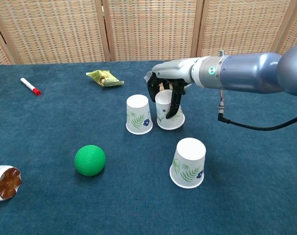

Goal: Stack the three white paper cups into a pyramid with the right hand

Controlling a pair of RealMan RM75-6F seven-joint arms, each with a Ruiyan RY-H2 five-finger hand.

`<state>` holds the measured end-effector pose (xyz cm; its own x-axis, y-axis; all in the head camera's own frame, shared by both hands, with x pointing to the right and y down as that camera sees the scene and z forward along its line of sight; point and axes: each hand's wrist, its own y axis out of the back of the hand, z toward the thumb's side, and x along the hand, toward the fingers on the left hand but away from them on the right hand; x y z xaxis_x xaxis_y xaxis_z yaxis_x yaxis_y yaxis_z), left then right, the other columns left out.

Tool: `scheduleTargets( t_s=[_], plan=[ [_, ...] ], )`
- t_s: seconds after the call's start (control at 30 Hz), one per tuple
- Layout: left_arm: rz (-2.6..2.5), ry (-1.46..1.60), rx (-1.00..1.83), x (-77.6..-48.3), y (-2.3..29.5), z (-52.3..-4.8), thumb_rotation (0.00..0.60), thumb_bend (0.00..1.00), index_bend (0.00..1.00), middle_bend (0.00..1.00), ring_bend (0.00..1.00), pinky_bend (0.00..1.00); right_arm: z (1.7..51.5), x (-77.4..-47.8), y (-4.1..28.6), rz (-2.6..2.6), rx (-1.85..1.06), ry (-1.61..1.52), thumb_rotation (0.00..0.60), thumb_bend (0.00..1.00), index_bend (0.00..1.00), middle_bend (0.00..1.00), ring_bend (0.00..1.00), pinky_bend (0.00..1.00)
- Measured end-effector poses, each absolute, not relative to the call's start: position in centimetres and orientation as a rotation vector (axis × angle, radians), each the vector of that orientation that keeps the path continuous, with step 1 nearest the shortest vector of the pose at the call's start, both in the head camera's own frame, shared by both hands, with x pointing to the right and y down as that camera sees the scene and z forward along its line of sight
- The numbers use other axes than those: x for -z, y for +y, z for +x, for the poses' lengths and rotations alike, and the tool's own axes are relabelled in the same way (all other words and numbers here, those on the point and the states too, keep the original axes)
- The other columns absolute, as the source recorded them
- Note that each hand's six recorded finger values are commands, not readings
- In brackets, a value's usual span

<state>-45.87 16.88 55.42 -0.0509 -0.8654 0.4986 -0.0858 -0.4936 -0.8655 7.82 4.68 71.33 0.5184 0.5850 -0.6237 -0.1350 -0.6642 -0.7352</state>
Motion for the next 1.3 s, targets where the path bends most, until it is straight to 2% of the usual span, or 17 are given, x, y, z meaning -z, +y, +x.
scheduleTargets(
  t_s=[0.1,0.17,0.2,0.23,0.3,0.33,0.4,0.67,0.83,0.97,1.1,1.3],
  plan=[
    [-1.607,1.024,1.607,-55.4,16.9,-45.9,0.6,0.0,0.0,0.0,0.0,0.0,8.1,-71.7,4.8,-1.994,-1.217,-0.361,0.6,0.25,0.45,0.49,0.52,0.69],
    [-1.608,1.024,1.606,-55.4,16.9,-45.9,0.6,0.0,0.0,0.0,0.0,0.0,8.2,-71.9,4.9,-1.992,-1.224,-0.361,0.6,0.21,0.39,0.44,0.47,0.65],
    [-1.608,1.024,1.606,-55.4,16.9,-45.9,0.6,0.0,0.0,0.0,0.0,0.0,8.3,-71.9,4.9,-1.992,-1.226,-0.36,0.6,0.14,0.32,0.35,0.39,0.54],
    [-1.608,1.025,1.606,-55.4,16.9,-45.9,0.6,0.0,0.0,0.0,0.0,0.0,8.3,-71.9,4.9,-1.992,-1.227,-0.358,0.6,0.07,0.24,0.23,0.26,0.4],
    [-1.608,1.026,1.606,-55.4,16.9,-45.9,0.6,0.0,0.0,0.0,0.0,0.0,8.4,-72.0,5.1,-1.996,-1.233,-0.345,0.6,0.0,0.11,0.06,0.07,0.17],
    [-1.608,1.026,1.605,-55.4,16.9,-45.9,0.6,0.0,0.0,0.0,0.0,0.0,8.5,-72.1,5.2,-1.999,-1.237,-0.338,0.6,0.0,0.05,0.01,0.02,0.11],
    [-1.609,1.026,1.604,-55.4,16.9,-45.9,0.6,0.0,0.0,0.0,0.0,0.0,8.6,-72.1,5.2,-1.998,-1.247,-0.325,0.6,0.0,0.01,0.0,0.0,0.05],
    [-1.613,1.028,1.603,-55.4,16.8,-45.9,0.6,0.0,0.0,0.0,0.0,0.0,8.5,-70.0,5.2,-2.024,-1.221,-0.345,0.6,0.0,0.0,0.0,0.0,0.02],
    [-1.622,1.025,1.595,-55.3,16.9,-45.7,0.6,0.0,0.0,0.0,0.0,0.0,8.8,-66.4,5.5,-2.05,-1.16,-0.361,0.6,0.0,0.03,0.0,0.0,0.02],
    [-1.626,1.018,1.588,-55.2,17.0,-45.5,0.6,0.0,0.0,0.0,0.0,0.0,9.8,-63.2,6.6,-2.08,-1.12,-0.333,0.6,0.0,0.06,0.03,0.0,0.06],
    [-1.632,1.005,1.591,-55.5,17.1,-45.4,0.6,0.0,0.0,0.0,0.0,0.0,11.6,-60.7,9.4,-2.087,-1.089,-0.191,0.6,0.0,0.08,0.05,0.0,0.06],
    [-1.631,1.003,1.592,-55.6,17.0,-45.4,0.6,0.0,0.0,0.0,0.0,0.0,13.2,-60.8,14.1,-2.112,-1.07,0.015,0.6,0.0,0.09,0.07,0.0,0.06]
  ],
)
